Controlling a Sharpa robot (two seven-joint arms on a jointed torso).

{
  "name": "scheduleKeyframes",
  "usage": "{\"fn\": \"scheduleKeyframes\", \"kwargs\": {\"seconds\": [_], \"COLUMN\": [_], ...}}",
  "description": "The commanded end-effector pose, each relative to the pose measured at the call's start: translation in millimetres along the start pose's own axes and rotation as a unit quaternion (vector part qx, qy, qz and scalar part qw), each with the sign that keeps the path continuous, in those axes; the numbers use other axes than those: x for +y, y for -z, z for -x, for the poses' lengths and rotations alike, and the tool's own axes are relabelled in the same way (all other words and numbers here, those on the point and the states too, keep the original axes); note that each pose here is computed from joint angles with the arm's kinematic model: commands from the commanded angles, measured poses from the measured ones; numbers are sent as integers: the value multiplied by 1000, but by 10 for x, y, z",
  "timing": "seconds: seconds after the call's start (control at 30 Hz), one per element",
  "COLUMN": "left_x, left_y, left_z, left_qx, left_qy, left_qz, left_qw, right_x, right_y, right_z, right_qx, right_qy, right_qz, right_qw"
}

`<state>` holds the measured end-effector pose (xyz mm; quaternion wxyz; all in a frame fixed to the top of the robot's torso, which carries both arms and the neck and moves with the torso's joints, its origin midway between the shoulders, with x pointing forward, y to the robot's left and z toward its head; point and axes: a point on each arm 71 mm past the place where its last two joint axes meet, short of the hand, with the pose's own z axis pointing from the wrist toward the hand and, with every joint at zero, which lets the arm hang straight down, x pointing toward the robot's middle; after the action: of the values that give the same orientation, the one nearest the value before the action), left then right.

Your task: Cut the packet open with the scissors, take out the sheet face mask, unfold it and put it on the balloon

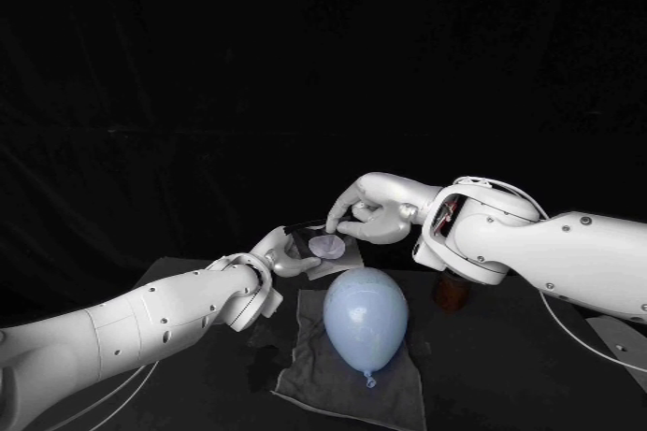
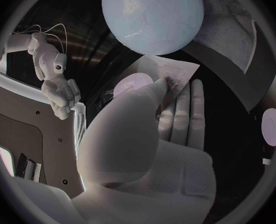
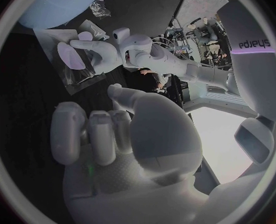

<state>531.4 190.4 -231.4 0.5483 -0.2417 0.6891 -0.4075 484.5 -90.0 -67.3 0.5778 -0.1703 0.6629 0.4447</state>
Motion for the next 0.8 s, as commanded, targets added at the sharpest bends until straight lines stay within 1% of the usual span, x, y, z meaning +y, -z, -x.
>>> {"fn": "scheduleKeyframes", "kwargs": {"seconds": [0.03, 0.13, 0.27, 0.4, 0.57, 0.8], "left_x": [-20, -28, -44, -62, -85, -129], "left_y": [-16, -20, -23, -24, -22, -20], "left_z": [-19, -24, -32, -38, -46, -76], "left_qx": [10, 10, 10, 10, 10, 11], "left_qy": [-12, -17, -27, -37, -47, -59], "left_qz": [3, 1, -4, -9, -15, -25], "left_qw": [1000, 1000, 1000, 999, 999, 998], "right_x": [-20, -23, -30, -40, -43, -51], "right_y": [-72, -159, -242, -302, -357, -415], "right_z": [-46, -65, -71, -77, -102, -150], "right_qx": [19, 18, 13, 14, 25, 51], "right_qy": [76, 100, 134, 155, 170, 191], "right_qz": [-28, -47, -63, -76, -86, -97], "right_qw": [997, 994, 989, 985, 981, 975]}}
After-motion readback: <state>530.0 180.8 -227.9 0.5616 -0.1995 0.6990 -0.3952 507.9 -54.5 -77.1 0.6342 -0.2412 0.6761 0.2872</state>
